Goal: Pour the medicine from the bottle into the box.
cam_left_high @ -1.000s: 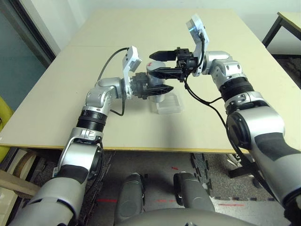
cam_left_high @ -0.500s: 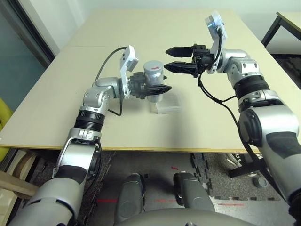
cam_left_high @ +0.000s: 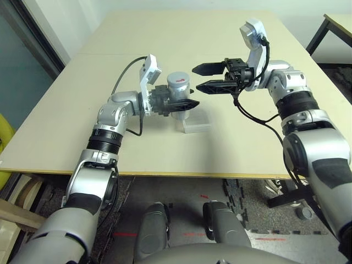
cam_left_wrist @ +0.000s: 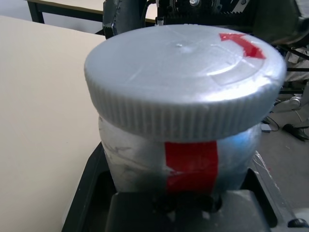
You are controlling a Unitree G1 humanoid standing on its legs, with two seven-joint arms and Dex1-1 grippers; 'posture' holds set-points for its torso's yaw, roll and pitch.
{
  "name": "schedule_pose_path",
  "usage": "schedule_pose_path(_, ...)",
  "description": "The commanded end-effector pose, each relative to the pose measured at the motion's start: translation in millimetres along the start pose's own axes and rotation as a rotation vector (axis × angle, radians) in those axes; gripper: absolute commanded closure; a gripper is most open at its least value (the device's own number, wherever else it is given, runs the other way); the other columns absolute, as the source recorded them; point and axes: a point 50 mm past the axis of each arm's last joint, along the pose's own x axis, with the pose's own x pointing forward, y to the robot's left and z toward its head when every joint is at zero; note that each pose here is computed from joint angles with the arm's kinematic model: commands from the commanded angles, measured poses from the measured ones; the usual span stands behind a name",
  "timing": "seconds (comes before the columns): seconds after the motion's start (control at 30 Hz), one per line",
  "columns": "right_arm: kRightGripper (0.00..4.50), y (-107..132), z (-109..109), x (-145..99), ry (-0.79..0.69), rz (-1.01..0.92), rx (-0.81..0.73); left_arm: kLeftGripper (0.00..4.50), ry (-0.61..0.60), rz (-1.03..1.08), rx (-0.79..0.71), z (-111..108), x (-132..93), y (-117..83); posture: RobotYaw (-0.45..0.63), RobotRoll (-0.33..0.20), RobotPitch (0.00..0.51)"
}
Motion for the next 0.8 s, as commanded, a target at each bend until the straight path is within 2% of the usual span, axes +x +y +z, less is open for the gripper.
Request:
schedule_pose_path(0.03, 0.0, 0.2, 3.4, 8.7, 0.005, 0.021, -0.032, 1.84, 0.008, -0.023, 0.03, 6.4, 5.4, -0.9, -0.17, 0.0, 0.072)
schedule_pose_path(0.67, 0.0, -5.7, 1.3, 34.5, -0.007, -0.003, -0.066, 1.84, 0.006, -0.038, 0.024, 2.9, 9.5, -5.0, -0.16, 0.0, 0.07)
schedule_pose_path(0.77, 0.55, -6.2, 1.5, 36.3, -0.012, -0.008, -0.069, 1.84, 0.005, -0.039, 0.024, 2.9, 10.4, -5.2, -0.16, 0.0, 0.07)
schedule_pose_path(0.8, 0.95, -6.1, 1.5, 36.6, -0.014, -0.007, -0.069, 1.84, 0.005, -0.039, 0.023, 2.9, 10.5, -5.3, -0.16, 0.0, 0.07)
